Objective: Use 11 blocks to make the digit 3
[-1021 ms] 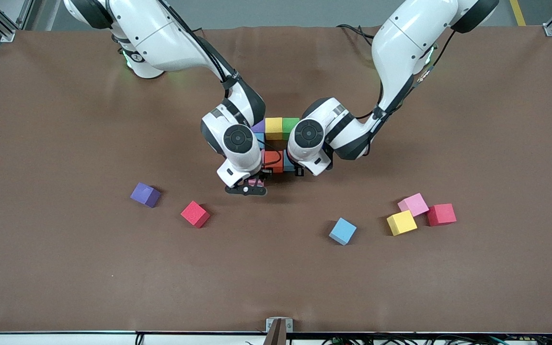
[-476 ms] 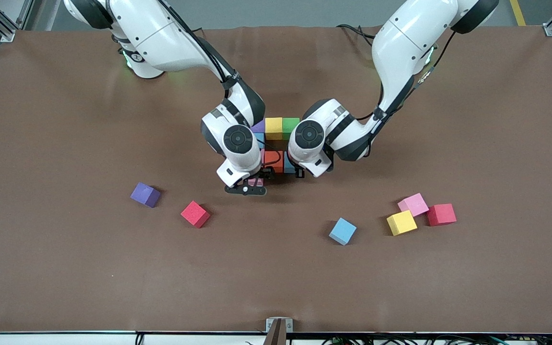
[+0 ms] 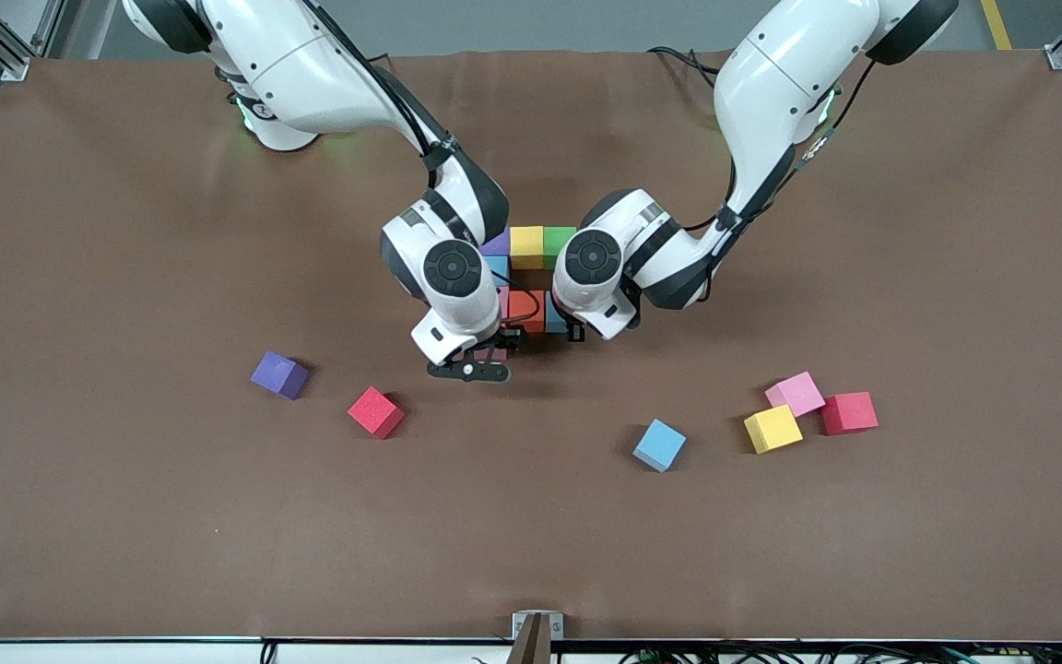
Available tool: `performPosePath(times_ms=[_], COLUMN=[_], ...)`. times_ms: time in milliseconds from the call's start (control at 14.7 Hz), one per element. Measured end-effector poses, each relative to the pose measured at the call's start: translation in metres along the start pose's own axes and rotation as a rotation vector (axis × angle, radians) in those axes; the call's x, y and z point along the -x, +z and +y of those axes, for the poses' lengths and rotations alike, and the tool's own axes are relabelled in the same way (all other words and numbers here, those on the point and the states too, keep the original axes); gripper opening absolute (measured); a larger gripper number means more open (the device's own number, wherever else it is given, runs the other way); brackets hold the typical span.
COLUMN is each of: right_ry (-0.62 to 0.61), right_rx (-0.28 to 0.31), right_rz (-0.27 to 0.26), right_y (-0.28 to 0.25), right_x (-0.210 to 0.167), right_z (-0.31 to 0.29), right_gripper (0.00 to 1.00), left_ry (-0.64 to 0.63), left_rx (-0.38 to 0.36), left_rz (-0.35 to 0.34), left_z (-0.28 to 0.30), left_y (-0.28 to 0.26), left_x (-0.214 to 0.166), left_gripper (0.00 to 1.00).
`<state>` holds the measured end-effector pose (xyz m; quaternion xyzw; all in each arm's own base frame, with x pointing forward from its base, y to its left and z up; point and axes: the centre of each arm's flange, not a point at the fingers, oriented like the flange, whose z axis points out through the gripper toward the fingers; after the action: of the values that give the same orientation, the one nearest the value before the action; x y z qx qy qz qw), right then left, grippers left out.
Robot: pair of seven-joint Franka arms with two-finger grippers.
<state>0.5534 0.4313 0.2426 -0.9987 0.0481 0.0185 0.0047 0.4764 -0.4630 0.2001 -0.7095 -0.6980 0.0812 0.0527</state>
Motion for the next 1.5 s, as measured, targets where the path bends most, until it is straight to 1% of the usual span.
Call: performPosePath(times_ms=[68,136,272,476,681,885,1089,1225,1361,1497], right_ry=[0.013,0.027,0.063,0.137,0.223,0.251,0.276,0.317,0.342,0.337], right_rx=[0.001,0.001,0.0,-0.006,-0.005,-0.003,0.008,0.01,0.024,0.043], right_rz=[0.001,0.003,0.009,0.02,0.019,0.015,0.001,0.003,0.021,0.05], right_y=[-0.009,-0.02,-0.041,-0.062,-0.065,-0.063,-0.058,-0.055,-0.052,-0.045], right_x=[-0.006,-0.012,-0.026,-0.057,-0.092,-0.101,-0.101,-0.104,-0.108,-0.106], right_z=[0.006,0.014,0.032,0.074,0.13,0.148,0.164,0.194,0.23,0.26], right_gripper=[1.0,1.0,1.0,1.0,1.0,1.0,1.0,1.0,1.0,1.0], left_ry=[0.003,0.005,0.006,0.004,0.002,0.005,0.01,0.021,0.038,0.081], left_rx=[0.0,0.0,0.003,0.013,0.026,0.038,0.072,0.099,0.122,0.14], left_rz=[0.0,0.0,-0.003,-0.011,-0.019,-0.012,-0.009,-0.006,-0.007,-0.002], left_z=[-0.002,-0.003,-0.003,0.001,0.004,0.003,0.001,0.01,0.029,0.052], left_y=[0.001,0.002,0.002,-0.004,-0.011,-0.033,-0.071,-0.107,-0.147,-0.183], left_x=[0.002,0.003,0.005,0.006,0.007,0.008,0.007,-0.001,-0.019,-0.045], left_gripper=[0.7,0.81,0.99,1.0,1.0,1.0,1.0,1.0,1.0,1.0])
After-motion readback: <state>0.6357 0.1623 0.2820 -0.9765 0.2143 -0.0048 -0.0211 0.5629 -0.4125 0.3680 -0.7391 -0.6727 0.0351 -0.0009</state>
